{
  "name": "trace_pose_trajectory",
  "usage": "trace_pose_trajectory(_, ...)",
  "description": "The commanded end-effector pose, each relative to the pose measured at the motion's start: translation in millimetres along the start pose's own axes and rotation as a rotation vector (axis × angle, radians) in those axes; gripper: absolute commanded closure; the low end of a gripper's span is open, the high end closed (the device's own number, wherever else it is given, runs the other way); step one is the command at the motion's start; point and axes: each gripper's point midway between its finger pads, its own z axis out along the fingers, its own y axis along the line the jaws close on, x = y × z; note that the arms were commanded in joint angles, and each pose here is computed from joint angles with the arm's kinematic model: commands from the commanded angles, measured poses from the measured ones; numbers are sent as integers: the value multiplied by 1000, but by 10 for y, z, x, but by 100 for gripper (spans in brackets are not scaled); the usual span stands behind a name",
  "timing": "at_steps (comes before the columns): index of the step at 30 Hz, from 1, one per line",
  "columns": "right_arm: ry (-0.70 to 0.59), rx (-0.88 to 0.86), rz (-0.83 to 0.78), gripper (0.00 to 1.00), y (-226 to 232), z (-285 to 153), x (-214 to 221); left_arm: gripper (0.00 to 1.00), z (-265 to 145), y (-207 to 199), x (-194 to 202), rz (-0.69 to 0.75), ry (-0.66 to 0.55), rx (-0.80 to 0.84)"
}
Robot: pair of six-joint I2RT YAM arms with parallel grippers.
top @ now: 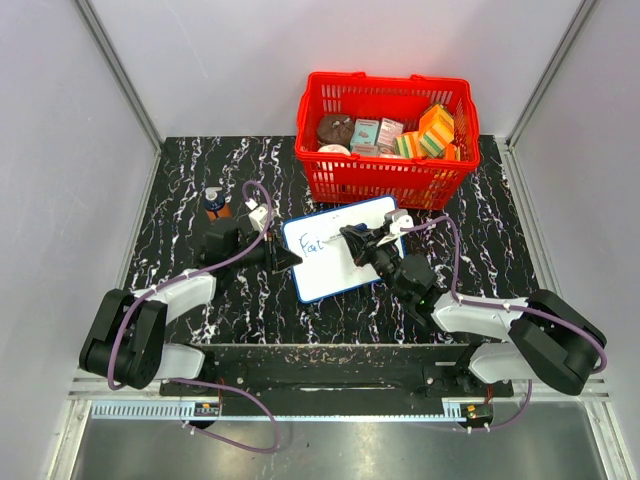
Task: Write a sentence on the whiteboard
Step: Write with the whiteboard marker on the whiteboard.
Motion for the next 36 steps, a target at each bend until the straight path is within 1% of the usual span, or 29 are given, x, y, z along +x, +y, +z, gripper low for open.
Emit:
trace_pose_trajectory(1, -41, 18, 11, 100, 2, 51, -110, 100, 16, 244, -80, 136, -19, -94)
trace_pose_trajectory(26, -27, 102, -12, 100, -151, 35, -118, 100, 16, 241, -76, 137, -18, -94)
trace_pose_trajectory(31, -44, 66, -1, 100, -80, 16, -195, 100, 14, 244, -85, 137, -20, -95)
trace_pose_trajectory(36, -88, 24, 14, 100, 4, -39, -372, 100, 14, 242, -84, 139, -20, -94)
